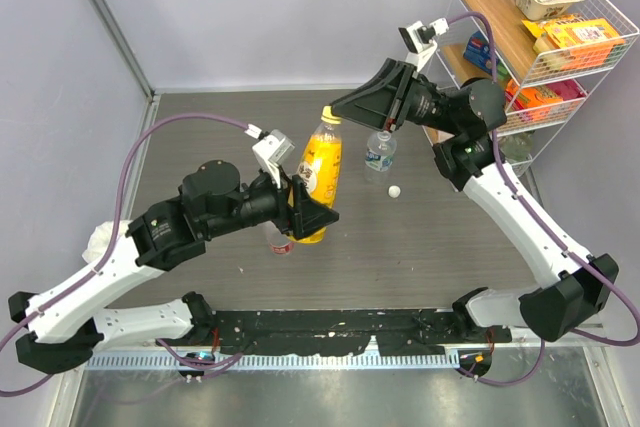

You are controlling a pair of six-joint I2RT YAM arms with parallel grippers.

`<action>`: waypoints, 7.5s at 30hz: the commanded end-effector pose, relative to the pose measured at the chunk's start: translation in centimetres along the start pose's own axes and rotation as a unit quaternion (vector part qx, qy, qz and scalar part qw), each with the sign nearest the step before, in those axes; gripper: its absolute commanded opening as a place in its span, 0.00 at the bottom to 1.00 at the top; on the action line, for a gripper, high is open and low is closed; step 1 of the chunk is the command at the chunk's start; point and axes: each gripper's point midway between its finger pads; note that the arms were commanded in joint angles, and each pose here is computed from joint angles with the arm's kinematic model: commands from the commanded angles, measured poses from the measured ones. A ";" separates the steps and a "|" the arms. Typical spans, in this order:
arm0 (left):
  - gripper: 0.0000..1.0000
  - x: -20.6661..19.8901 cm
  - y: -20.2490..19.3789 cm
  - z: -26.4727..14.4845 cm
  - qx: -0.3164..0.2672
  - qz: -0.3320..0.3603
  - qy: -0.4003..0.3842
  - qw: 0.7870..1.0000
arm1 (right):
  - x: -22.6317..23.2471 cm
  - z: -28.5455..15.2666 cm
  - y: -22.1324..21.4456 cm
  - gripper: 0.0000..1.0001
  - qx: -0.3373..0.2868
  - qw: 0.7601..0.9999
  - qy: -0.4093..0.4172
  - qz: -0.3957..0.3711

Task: Unscrew the bottle caps

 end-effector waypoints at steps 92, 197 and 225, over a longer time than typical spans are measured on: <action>0.00 8.1 -0.8 0.8 0.023 0.024 0.219 0.975 | -6.8 -0.2 0.2 0.02 -0.017 0.968 -0.248 -0.027; 1.00 5.8 1.5 -1.9 -0.059 0.037 0.148 0.986 | -14.1 -7.5 -7.1 0.02 0.083 0.900 -0.398 -0.159; 1.00 6.9 -0.6 0.2 -0.015 0.049 0.157 0.986 | -20.2 -19.9 -8.7 0.02 -0.081 0.673 -0.667 -0.308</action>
Point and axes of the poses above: each gripper's point midway between its finger pads, its own z axis out along the fingers, its own x axis along the line the jaws close on, y = z × x, and after that the axes turned 3 degrees about -z, right-handed
